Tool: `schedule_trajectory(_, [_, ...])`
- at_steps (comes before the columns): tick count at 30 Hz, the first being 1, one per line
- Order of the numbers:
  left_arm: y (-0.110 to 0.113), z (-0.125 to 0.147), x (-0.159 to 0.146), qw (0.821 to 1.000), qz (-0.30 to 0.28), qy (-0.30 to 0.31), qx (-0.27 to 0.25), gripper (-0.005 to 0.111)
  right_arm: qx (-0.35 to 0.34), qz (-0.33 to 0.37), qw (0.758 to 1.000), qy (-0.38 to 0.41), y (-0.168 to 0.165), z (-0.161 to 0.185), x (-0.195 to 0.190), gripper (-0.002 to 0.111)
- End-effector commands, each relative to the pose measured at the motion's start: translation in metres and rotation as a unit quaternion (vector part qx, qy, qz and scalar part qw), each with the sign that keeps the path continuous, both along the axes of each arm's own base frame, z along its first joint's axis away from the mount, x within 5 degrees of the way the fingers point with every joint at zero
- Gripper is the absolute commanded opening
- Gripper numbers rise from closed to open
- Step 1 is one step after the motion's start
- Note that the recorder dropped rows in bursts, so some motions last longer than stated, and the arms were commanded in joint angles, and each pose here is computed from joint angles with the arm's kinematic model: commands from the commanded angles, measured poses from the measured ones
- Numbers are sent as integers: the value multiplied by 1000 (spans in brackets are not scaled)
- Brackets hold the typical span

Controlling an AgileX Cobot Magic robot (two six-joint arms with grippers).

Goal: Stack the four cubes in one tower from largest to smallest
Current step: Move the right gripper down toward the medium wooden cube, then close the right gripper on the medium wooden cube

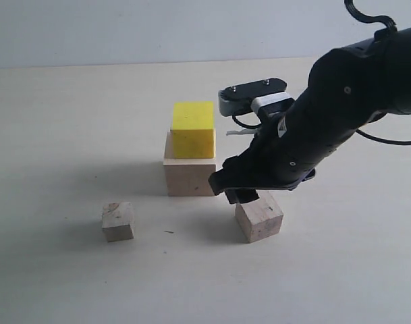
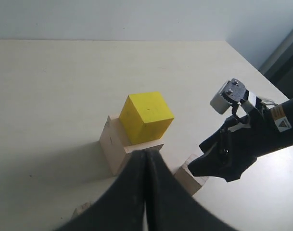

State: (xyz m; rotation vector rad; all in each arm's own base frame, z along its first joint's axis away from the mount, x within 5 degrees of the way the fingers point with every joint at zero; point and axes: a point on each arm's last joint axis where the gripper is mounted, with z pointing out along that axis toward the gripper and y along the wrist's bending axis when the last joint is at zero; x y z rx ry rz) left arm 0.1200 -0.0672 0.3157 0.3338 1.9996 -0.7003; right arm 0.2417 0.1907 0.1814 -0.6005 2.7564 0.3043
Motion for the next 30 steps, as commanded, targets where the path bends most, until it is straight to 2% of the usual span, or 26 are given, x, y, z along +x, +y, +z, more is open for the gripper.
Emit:
schedule_trajectory(1, [-1,-2,0,1000,-1,8,-5,0,-18,-9,1000,3,-2,-1,2,65])
schedule_trajectory(11, [-1,-3,-1,1000,-4,10,-5,0,-36,-30,998,41,2,-29,5,65])
schedule_trajectory(17, [-1,-3,-1,1000,-5,11,-5,0,-25,-33,999,26,4,-30,8,64])
schedule_trajectory(23, [-1,-3,-1,1000,-6,12,-5,0,-60,-31,997,32,-2,-31,7,63])
schedule_trajectory(30, [-1,-3,-1,1000,-6,12,-5,0,-62,-31,997,34,-3,-31,7,60])
